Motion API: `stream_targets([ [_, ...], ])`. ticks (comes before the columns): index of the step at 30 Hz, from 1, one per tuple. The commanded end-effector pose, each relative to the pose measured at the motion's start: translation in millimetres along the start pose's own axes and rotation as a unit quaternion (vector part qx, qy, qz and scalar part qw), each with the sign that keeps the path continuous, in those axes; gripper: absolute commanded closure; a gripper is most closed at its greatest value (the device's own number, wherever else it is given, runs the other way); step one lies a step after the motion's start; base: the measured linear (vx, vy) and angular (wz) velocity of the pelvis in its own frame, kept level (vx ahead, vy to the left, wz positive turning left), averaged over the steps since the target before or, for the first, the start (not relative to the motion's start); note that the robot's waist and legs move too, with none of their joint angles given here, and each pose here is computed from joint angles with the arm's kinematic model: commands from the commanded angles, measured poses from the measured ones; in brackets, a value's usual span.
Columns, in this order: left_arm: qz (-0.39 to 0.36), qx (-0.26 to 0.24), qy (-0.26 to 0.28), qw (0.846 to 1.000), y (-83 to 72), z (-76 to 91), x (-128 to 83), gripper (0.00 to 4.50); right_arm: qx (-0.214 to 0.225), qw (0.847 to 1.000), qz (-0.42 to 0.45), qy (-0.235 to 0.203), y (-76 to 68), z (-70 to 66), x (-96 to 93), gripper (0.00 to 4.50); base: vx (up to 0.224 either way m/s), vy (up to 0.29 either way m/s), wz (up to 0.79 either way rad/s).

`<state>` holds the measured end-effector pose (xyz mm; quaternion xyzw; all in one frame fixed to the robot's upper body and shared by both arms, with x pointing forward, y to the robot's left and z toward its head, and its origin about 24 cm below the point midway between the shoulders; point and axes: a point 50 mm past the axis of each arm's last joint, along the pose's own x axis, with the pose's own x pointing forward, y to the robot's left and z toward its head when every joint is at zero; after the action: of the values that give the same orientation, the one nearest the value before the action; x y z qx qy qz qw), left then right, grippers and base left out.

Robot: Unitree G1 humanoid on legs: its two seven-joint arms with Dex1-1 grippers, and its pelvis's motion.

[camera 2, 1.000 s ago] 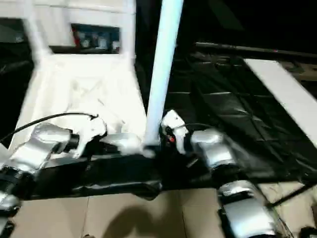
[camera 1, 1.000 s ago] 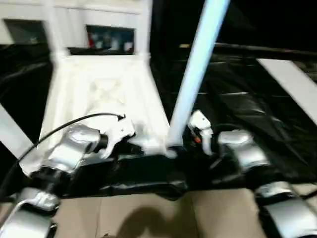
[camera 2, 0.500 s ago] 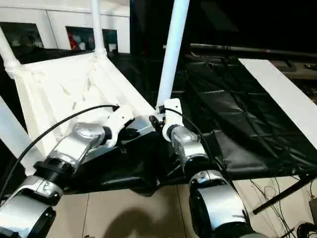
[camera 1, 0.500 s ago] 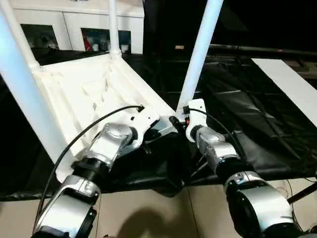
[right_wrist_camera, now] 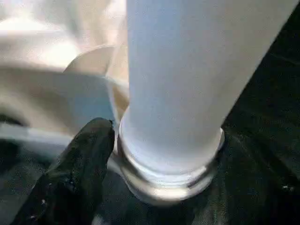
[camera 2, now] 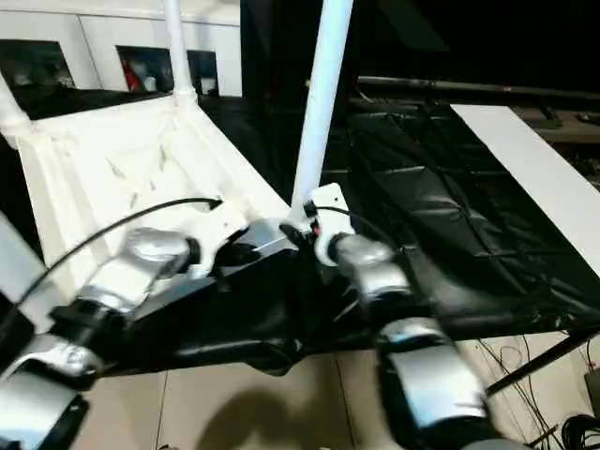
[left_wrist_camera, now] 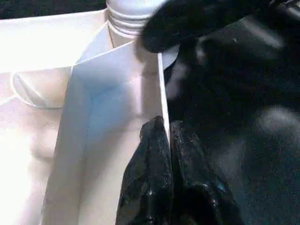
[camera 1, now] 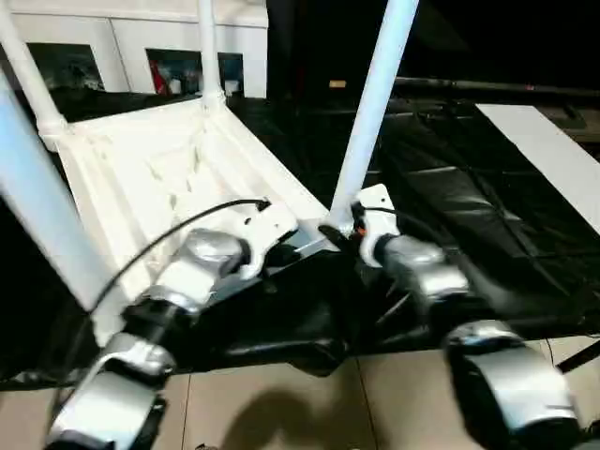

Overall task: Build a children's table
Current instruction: Rotate leg to tighten

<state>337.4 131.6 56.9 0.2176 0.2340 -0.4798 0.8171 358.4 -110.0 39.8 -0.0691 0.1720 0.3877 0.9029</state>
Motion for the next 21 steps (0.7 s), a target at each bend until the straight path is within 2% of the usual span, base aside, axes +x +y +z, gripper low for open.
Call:
stream_targets([
  [1,-0.064,0.000,0.030,0.998,-13.8,-21.3,0.7,4.50,-0.055,0.995,0.087,-0.014,8.9,9.6,-3.0,0.87,0.000,0.000,0.00],
  [7,-0.154,0.007,0.026,0.988,-19.4,-31.4,-26.8,4.50,-0.085,0.980,0.180,-0.011,1.1,8.3,-31.4,0.87,0.000,0.000,0.00],
  [9,-0.157,0.009,0.026,0.987,-18.6,-32.7,-30.1,4.50,-0.086,0.978,0.192,-0.013,1.1,8.7,-34.7,0.87,0.000,0.000,0.00],
  [15,-0.156,0.006,0.022,0.988,-17.0,-35.0,-34.4,4.50,-0.089,0.975,0.203,-0.011,3.3,7.7,-36.4,0.87,0.000,0.000,0.00],
  [18,-0.150,0.003,0.021,0.988,-17.2,-36.6,-36.8,4.50,-0.094,0.971,0.218,0.005,7.4,3.8,-33.4,0.87,0.000,0.000,0.00],
  [21,-0.152,0.003,0.021,0.988,-18.2,-37.2,-37.6,4.50,-0.094,0.972,0.217,0.009,7.4,4.6,-32.0,1.12,0.000,0.000,0.00],
])
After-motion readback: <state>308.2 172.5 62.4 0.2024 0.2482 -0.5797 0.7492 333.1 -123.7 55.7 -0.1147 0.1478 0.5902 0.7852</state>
